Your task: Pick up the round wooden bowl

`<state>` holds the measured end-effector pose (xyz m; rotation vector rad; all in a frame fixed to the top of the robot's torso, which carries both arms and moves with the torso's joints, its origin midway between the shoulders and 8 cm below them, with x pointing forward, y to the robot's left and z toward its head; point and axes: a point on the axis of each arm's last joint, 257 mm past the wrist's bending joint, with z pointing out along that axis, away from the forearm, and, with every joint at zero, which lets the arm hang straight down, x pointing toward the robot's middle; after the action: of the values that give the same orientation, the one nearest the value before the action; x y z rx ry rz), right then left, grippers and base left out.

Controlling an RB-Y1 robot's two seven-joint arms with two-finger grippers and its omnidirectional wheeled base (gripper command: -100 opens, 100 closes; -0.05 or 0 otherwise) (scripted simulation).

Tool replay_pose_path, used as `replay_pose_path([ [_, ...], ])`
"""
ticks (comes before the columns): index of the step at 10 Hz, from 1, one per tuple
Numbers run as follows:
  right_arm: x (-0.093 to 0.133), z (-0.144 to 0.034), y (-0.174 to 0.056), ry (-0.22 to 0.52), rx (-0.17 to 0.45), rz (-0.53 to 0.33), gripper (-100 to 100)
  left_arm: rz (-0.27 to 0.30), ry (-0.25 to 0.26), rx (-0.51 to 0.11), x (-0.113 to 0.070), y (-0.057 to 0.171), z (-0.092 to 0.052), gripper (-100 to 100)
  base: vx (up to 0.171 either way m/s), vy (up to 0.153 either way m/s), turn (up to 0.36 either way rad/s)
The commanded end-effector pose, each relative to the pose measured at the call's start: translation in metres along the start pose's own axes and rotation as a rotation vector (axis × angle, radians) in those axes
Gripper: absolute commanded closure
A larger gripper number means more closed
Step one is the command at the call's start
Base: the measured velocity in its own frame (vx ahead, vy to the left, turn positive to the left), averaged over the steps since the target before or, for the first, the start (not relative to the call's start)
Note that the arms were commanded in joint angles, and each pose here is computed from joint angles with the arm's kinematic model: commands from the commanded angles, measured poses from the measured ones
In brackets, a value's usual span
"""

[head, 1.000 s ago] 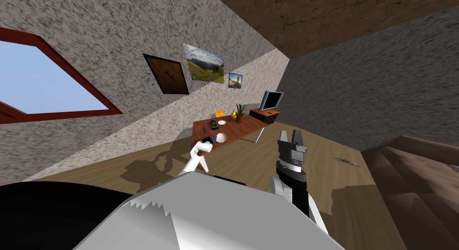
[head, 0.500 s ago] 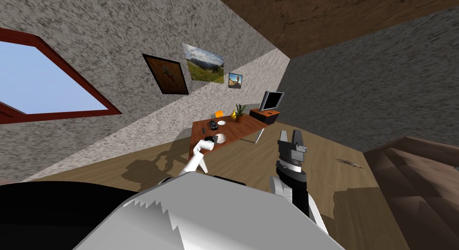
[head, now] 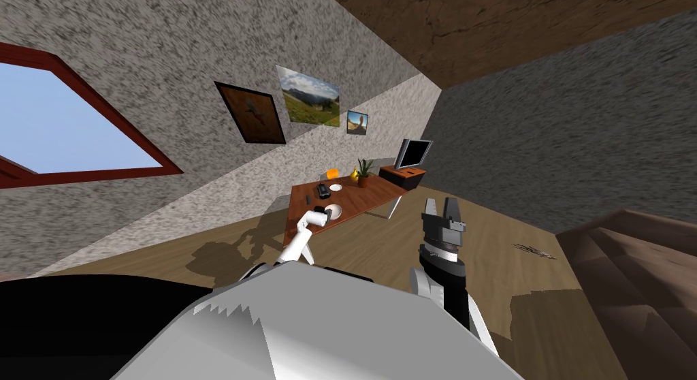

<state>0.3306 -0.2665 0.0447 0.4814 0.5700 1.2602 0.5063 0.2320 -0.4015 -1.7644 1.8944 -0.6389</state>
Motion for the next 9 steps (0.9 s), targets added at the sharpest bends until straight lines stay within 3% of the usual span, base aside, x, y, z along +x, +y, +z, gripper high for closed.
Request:
replay_pose_path([
  [1, 0.0, 0.0, 0.0, 0.0, 0.0, 0.0, 0, -0.006, 0.003, -0.044, 0.001, 0.009, 0.004, -100, 0.047, -0.02, 0.007],
  [3, 0.0, 0.0, 0.0, 0.0, 0.0, 0.0, 0, -0.02, 0.011, -0.135, 0.007, 0.027, 0.01, -100, 0.057, -0.006, 0.013],
  [4, 0.0, 0.0, 0.0, 0.0, 0.0, 0.0, 0, -0.02, 0.011, -0.135, 0.007, 0.027, 0.01, -100, 0.052, 0.002, 0.007],
  [9, 0.0, 0.0, 0.0, 0.0, 0.0, 0.0, 0, -0.046, 0.006, -0.313, 0.008, 0.076, 0.016, -100, 0.091, 0.024, 0.015],
])
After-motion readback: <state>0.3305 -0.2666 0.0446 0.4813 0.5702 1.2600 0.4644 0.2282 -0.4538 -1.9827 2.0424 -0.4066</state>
